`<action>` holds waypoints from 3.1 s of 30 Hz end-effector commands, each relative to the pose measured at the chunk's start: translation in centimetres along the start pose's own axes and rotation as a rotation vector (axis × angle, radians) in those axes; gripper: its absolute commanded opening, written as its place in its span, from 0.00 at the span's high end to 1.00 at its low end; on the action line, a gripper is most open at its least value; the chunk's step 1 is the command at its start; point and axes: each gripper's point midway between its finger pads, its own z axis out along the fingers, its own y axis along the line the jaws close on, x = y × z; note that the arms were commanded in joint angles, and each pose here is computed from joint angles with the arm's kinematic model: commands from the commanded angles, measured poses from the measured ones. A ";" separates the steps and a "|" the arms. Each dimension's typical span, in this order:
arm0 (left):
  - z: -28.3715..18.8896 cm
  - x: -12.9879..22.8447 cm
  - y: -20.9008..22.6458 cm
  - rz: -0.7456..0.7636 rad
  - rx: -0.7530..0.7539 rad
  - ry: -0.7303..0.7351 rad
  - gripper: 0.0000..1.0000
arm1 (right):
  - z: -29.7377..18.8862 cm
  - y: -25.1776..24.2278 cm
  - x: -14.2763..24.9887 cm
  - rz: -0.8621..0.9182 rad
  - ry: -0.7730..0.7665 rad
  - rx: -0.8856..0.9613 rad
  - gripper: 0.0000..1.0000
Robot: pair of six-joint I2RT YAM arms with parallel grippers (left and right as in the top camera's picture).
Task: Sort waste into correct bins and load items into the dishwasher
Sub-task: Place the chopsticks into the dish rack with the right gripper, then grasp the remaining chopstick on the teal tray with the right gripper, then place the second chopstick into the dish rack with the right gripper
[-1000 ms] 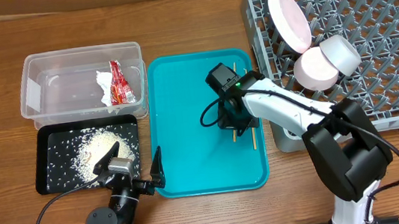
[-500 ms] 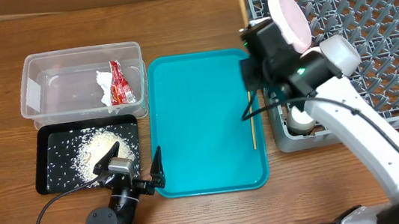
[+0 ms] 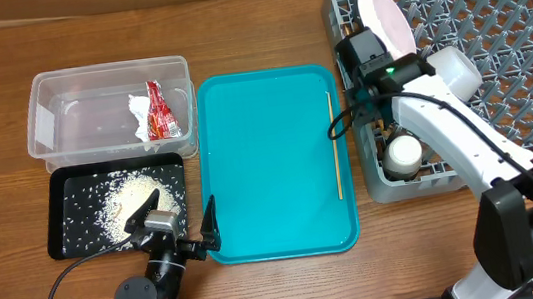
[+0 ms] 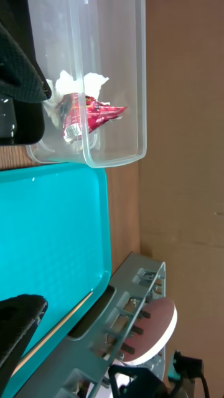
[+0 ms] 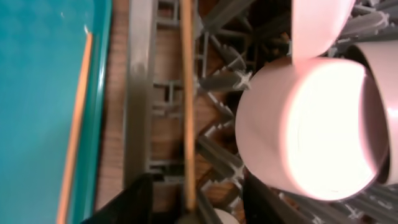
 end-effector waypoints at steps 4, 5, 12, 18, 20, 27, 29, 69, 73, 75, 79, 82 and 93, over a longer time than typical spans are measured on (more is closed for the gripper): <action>0.0 0.0 0.0 0.004 0.004 -0.005 0.00 | -6.6 4.7 -1.2 -0.002 -0.095 -0.224 0.46; 0.0 0.0 0.0 0.004 0.004 -0.005 0.00 | -7.4 6.0 -1.0 -0.010 -0.100 -0.281 0.45; 0.0 0.0 0.0 0.004 0.004 -0.004 0.00 | -6.7 11.8 1.7 0.027 -0.014 -0.377 0.45; 0.0 0.0 0.0 0.004 0.004 -0.004 0.00 | -0.3 12.0 4.4 0.103 0.086 -0.234 0.50; 0.0 0.0 0.0 0.004 0.004 -0.005 0.00 | 1.5 11.6 4.9 0.124 0.100 -0.185 0.51; 0.0 0.0 0.0 0.004 0.004 -0.005 0.00 | 4.8 12.3 6.0 0.119 0.147 -0.151 0.62; 0.0 0.0 0.0 0.004 0.004 -0.005 0.00 | 5.3 12.5 6.6 0.134 0.175 -0.150 0.71; 0.0 0.0 0.0 0.004 0.004 -0.004 0.00 | -4.4 0.7 -3.1 0.030 -0.208 -0.102 0.57; 0.0 0.0 0.0 0.004 0.004 -0.004 0.00 | -9.7 0.9 -3.3 0.082 -0.277 -0.143 0.54; 0.0 0.0 0.0 0.004 0.004 -0.004 0.00 | -12.8 1.0 -3.0 0.118 -0.322 -0.174 0.53; 0.0 0.0 0.0 0.004 0.004 -0.004 0.00 | -19.9 2.5 -2.0 0.133 -0.447 -0.343 0.30; 0.0 0.0 0.0 0.004 0.004 -0.004 0.00 | -25.1 4.2 -1.0 0.089 -0.552 -0.513 0.00; 0.0 0.0 0.0 0.004 0.004 -0.004 0.00 | -30.5 1.6 3.1 0.073 -0.663 -0.586 0.00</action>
